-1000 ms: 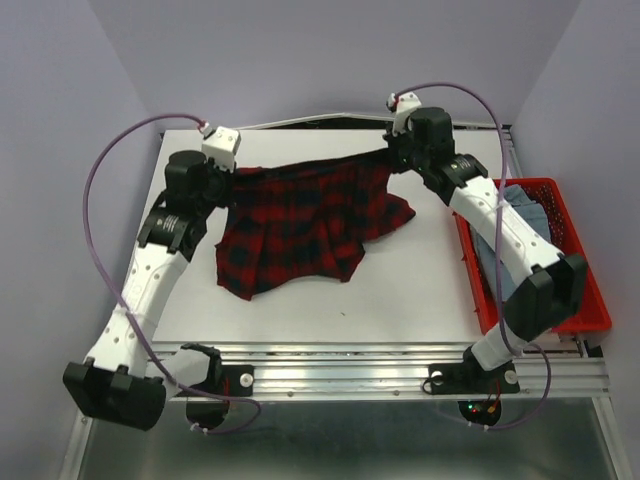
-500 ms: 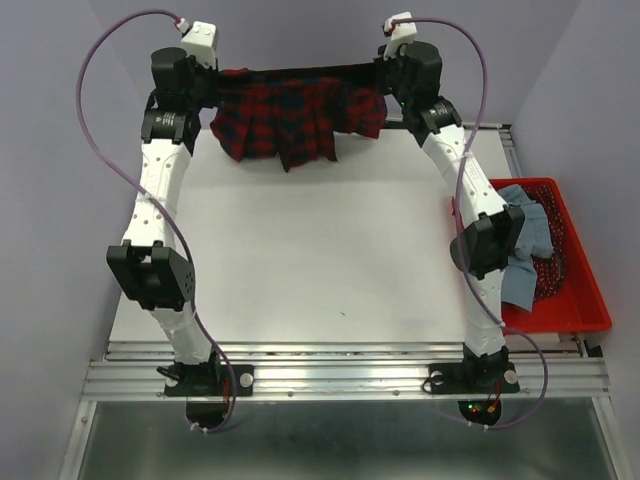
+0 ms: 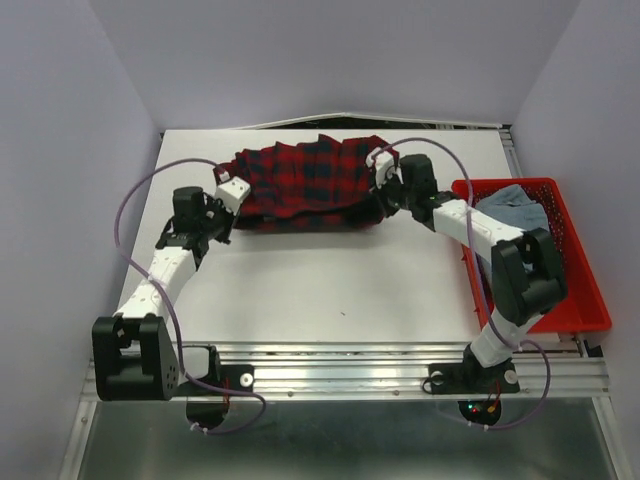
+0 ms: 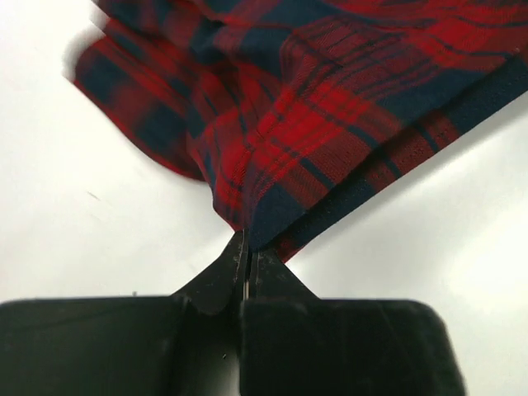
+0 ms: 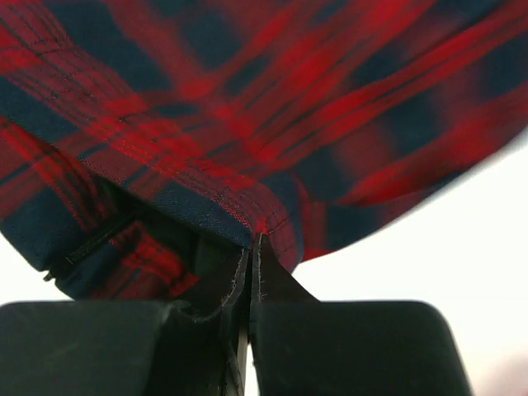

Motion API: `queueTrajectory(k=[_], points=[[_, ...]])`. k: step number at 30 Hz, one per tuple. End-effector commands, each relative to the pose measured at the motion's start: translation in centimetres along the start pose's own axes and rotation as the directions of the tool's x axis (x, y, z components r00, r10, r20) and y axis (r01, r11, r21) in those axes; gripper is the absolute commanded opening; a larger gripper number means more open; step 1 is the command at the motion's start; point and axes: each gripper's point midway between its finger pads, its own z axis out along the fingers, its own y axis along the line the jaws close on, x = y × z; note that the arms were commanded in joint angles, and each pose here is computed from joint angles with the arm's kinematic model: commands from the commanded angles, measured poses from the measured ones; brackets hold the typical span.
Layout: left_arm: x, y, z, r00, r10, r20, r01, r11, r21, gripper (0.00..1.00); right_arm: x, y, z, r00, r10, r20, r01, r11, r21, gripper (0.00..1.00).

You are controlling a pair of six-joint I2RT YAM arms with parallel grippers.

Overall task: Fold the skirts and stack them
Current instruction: Flatten the skirt out

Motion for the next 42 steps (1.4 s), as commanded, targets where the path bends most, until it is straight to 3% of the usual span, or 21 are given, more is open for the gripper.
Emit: queueTrajectory(k=[1,5,12,14,15,16,17,18,19,20,23,24,27,30,31,36,42], points=[[6.2,1.0,0.2,0.98,0.123,-0.156,-0.133,0.99,-0.053,0.0,5.9,0.8,0.8,0.987,-0.068,-0.147,0.068,0.998,-0.001,0.01],[8.9,-0.3,0.0,0.959,0.155,-0.238,-0.154,0.988,0.024,0.0,8.7,3.5,0.3,0.968,-0.092,-0.235,0.069,0.992,-0.104,0.01],[8.1,-2.2,-1.7,0.941,0.266,-0.209,-0.247,0.962,0.112,0.0,8.4,6.1,-3.0,0.956,-0.174,-0.235,0.12,0.966,-0.229,0.02],[8.2,-2.8,-2.4,0.933,0.289,-0.216,-0.263,0.954,0.141,0.0,8.6,7.0,-4.0,0.944,-0.225,-0.24,0.157,0.949,-0.274,0.13],[8.1,-3.0,-2.7,0.931,0.298,-0.212,-0.27,0.951,0.15,0.07,8.6,7.5,-4.4,0.94,-0.244,-0.239,0.169,0.94,-0.296,0.23],[8.1,-3.3,-3.0,0.928,0.305,-0.212,-0.274,0.948,0.163,0.23,9.0,7.9,-5.1,0.934,-0.248,-0.257,0.161,0.935,-0.316,0.32],[8.5,-3.8,-3.7,0.924,0.308,-0.225,-0.269,0.944,0.191,0.35,8.7,8.4,-5.4,0.934,-0.256,-0.249,0.166,0.929,-0.331,0.56],[7.6,-4.0,-4.2,0.924,0.329,-0.194,-0.291,0.936,0.198,0.44,7.7,8.6,-6.0,0.941,-0.254,-0.222,0.169,0.925,-0.342,0.64],[7.4,-4.3,-4.7,0.923,0.335,-0.187,-0.296,0.932,0.211,0.58,6.6,8.7,-6.4,0.946,-0.251,-0.203,0.171,0.923,-0.344,0.68],[7.4,-4.8,-5.3,0.924,0.335,-0.185,-0.291,0.929,0.229,0.65,6.4,9.1,-7.0,0.948,-0.243,-0.207,0.156,0.919,-0.362,0.75],[5.7,-5.8,-7.2,0.93,0.344,-0.13,-0.303,0.918,0.257,0.75,3.7,9.8,-8.5,0.963,-0.213,-0.165,0.132,0.907,-0.399,0.83],[4.4,-6.2,-7.8,0.934,0.345,-0.092,-0.312,0.914,0.258,0.8,3.2,10.4,-9.0,0.969,-0.18,-0.167,0.096,0.903,-0.419,0.83],[2.8,-6.6,-8.7,0.949,0.311,-0.054,-0.288,0.923,0.254,0.8,1.8,10.2,-9.0,0.98,-0.086,-0.177,0.013,0.925,-0.379,0.82],[1.4,-5.6,-7.7,0.976,0.209,-0.063,-0.193,0.961,0.196,0.75,2.1,9.5,-7.2,0.972,-0.018,-0.234,-0.062,0.942,-0.329,0.76],[0.9,-5.5,-7.1,0.979,0.191,-0.065,-0.176,0.967,0.186,0.7,3.9,9.9,-6.3,0.95,-0.005,-0.311,-0.107,0.934,-0.341,0.73],[1.6,-6.1,-4.2,0.973,0.138,-0.185,-0.099,0.974,0.204,0.64,6.4,9.5,-4.7,0.887,0.042,-0.46,-0.194,0.937,-0.289,0.61],[2.5,-7.7,-1.6,0.958,0.059,-0.282,0.002,0.977,0.211,0.68,8.8,10.1,-4.6,0.816,0.14,-0.561,-0.306,0.928,-0.214,0.64]])
